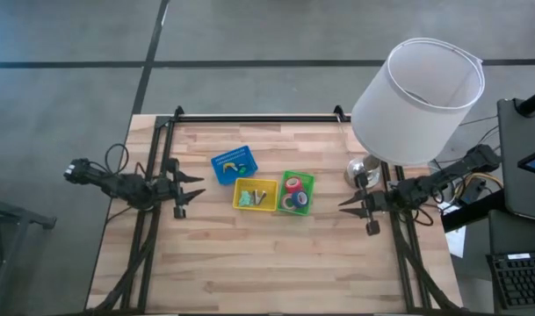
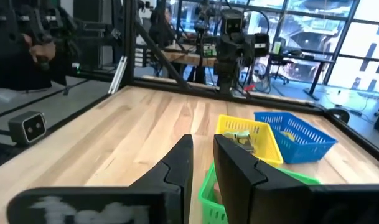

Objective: Pick and place Stapler, Stapler remover, tape
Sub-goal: Return to Home Position

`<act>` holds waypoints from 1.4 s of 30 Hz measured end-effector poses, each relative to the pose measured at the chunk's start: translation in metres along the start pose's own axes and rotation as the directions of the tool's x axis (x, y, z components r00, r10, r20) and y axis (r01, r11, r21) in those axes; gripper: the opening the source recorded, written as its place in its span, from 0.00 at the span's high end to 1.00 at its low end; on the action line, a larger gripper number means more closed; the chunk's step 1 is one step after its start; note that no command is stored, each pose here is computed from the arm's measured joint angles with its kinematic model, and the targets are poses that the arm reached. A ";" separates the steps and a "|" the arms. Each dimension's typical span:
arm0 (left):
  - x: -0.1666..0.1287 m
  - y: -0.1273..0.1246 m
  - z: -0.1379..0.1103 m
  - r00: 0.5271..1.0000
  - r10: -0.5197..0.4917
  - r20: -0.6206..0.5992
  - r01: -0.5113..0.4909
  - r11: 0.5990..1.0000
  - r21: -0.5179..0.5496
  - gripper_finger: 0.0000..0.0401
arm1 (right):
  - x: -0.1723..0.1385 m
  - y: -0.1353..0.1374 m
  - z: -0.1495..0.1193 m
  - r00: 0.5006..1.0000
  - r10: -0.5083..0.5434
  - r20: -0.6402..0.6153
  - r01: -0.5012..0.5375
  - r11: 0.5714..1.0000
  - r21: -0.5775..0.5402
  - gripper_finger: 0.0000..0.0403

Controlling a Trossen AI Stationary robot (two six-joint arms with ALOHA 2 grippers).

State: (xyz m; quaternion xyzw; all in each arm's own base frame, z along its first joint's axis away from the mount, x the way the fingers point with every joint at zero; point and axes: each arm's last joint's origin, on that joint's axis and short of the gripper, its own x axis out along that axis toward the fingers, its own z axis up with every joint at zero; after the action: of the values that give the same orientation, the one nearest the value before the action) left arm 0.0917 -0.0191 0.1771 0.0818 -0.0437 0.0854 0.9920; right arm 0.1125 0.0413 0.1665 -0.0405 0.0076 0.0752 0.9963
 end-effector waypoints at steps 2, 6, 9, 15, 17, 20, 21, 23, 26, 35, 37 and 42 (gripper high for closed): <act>0.000 0.000 -0.001 1.000 -0.003 -0.012 0.003 1.000 -0.003 0.61 | -0.002 -0.001 0.000 1.000 0.000 0.002 0.000 1.000 0.011 0.85; 0.000 -0.001 -0.004 0.999 -0.011 -0.038 0.012 1.000 0.025 0.61 | -0.006 -0.002 0.000 1.000 -0.001 0.006 0.001 1.000 0.011 0.85; 0.001 -0.002 -0.006 0.998 -0.023 -0.057 0.026 0.998 0.054 0.61 | -0.008 -0.003 -0.002 1.000 -0.022 -0.017 0.022 1.000 -0.017 0.85; 0.002 -0.003 -0.008 0.996 -0.028 -0.084 0.027 1.000 -0.010 0.61 | -0.009 -0.006 -0.012 0.984 -0.138 -0.117 0.138 0.990 -0.003 0.85; 0.002 -0.004 -0.008 0.996 -0.028 -0.086 0.026 0.999 -0.021 0.61 | -0.009 -0.006 -0.013 0.981 -0.143 -0.132 0.146 0.989 0.015 0.85; 0.002 -0.004 -0.008 0.996 -0.028 -0.086 0.027 0.999 -0.023 0.61 | -0.008 -0.006 -0.014 0.980 -0.145 -0.138 0.152 0.987 0.046 0.85; 0.002 -0.004 -0.008 0.996 -0.028 -0.086 0.027 0.999 -0.023 0.61 | -0.008 -0.006 -0.014 0.980 -0.145 -0.139 0.152 0.987 0.047 0.85; 0.002 -0.004 -0.008 0.996 -0.028 -0.086 0.026 0.999 -0.024 0.61 | -0.008 -0.006 -0.014 0.980 -0.145 -0.139 0.152 0.988 0.040 0.85; 0.002 -0.004 -0.008 0.996 -0.028 -0.085 0.026 0.999 -0.024 0.61 | -0.008 -0.005 -0.014 0.979 -0.145 -0.143 0.151 0.988 0.035 0.85; 0.002 -0.004 -0.008 0.996 -0.028 -0.086 0.027 0.999 -0.023 0.61 | -0.008 -0.005 -0.014 0.979 -0.144 -0.142 0.151 0.988 0.038 0.85; 0.002 -0.004 -0.008 0.996 -0.028 -0.086 0.027 0.999 -0.023 0.61 | -0.008 -0.005 -0.014 0.979 -0.144 -0.142 0.151 0.988 0.039 0.85; 0.002 -0.004 -0.008 0.996 -0.028 -0.086 0.027 0.999 -0.023 0.61 | -0.008 -0.005 -0.014 0.979 -0.144 -0.142 0.151 0.988 0.040 0.85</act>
State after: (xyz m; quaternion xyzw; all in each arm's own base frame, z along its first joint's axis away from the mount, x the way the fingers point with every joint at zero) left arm 0.0953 -0.0208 0.1687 0.0677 -0.0007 0.0747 0.9949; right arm 0.1053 0.0336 0.1532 -0.0208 0.0755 -0.0023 0.9969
